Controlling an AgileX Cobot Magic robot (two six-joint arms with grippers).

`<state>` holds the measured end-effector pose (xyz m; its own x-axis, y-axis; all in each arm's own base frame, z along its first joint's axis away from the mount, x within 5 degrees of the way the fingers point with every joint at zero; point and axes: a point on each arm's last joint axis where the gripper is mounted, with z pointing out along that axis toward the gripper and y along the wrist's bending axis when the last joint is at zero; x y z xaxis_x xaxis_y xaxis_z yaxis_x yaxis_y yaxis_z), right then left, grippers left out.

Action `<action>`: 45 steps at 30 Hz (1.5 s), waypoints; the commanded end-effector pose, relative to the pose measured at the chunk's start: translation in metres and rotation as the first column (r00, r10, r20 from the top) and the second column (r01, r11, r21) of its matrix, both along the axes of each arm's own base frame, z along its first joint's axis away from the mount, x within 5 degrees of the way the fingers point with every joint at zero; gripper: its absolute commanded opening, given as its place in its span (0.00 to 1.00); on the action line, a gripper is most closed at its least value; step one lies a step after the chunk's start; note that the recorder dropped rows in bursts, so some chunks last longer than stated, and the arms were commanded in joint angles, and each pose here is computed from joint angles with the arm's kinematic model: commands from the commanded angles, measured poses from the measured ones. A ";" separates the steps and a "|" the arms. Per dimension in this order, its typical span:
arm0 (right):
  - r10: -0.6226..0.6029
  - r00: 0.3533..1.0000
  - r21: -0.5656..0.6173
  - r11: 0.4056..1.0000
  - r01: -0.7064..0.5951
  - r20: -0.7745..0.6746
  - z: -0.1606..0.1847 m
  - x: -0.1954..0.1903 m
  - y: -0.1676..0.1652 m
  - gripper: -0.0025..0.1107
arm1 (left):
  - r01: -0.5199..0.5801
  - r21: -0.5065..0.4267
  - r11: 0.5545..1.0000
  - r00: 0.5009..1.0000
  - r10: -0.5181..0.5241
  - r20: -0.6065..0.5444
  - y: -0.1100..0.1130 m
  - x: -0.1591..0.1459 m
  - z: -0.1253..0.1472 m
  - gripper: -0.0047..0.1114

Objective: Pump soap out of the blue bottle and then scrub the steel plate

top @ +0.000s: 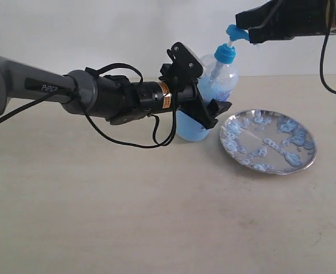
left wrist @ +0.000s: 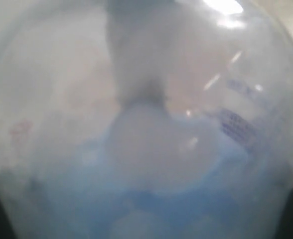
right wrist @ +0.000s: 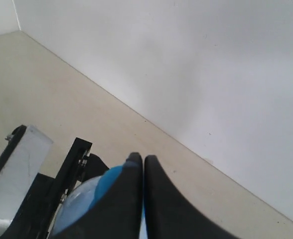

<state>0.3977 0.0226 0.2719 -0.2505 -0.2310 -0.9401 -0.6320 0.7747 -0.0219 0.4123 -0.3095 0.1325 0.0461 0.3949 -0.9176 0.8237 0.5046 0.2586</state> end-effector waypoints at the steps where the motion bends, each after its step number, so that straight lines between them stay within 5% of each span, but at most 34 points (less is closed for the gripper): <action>1: 0.063 0.990 -0.134 0.988 -0.081 -0.129 -0.052 0.002 0.006 0.02 | 0.085 -0.030 0.996 0.995 -0.083 0.061 -0.011 -0.008 0.006 0.08; 9: 0.009 0.999 -0.218 0.976 -0.019 -0.044 -0.036 0.005 -0.001 0.02 | 0.077 -0.058 0.995 0.996 -0.074 0.055 -0.011 -0.007 0.008 0.08; 12: -0.077 0.997 -0.190 0.979 0.079 0.019 -0.016 0.005 -0.005 0.02 | -0.008 -0.199 0.980 1.000 0.004 -0.017 -0.010 -0.003 0.012 0.08; 19: -0.191 0.959 -0.152 0.962 0.226 0.211 0.049 -0.015 -0.015 0.02 | -0.135 -0.496 0.858 0.991 0.104 -0.089 0.007 0.005 0.014 0.08; 24: -0.153 0.953 -0.046 0.984 0.170 0.260 0.074 -0.038 -0.039 0.02 | -0.127 -0.484 0.866 0.991 0.097 -0.088 0.013 -0.007 -0.004 0.08; 29: -0.291 0.932 0.072 0.957 0.282 0.216 0.061 -0.047 -0.082 0.02 | -0.112 -0.428 0.897 0.994 0.106 -0.036 0.016 -0.010 -0.010 0.10; 33: -0.344 0.913 0.172 0.935 0.311 0.219 0.062 -0.050 -0.092 0.02 | -0.094 -0.424 0.901 0.995 0.104 0.001 0.015 -0.011 -0.009 0.34; 38: -0.279 0.925 0.175 0.955 0.239 0.257 0.065 -0.052 -0.087 0.02 | -0.145 -0.454 0.879 0.989 0.143 -0.040 0.018 -0.008 -0.008 0.98; 45: -0.327 0.914 0.155 0.942 0.297 0.239 0.063 -0.050 -0.091 0.02 | -0.126 -0.441 0.888 0.990 0.144 0.007 0.019 -0.008 0.000 0.97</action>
<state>0.3484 -0.0646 0.3348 -0.0312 -0.0617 -0.9976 -0.3782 0.9246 -0.0453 0.4041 -0.2919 0.1191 0.0104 -0.0423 -0.9991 0.7381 0.6744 -0.0208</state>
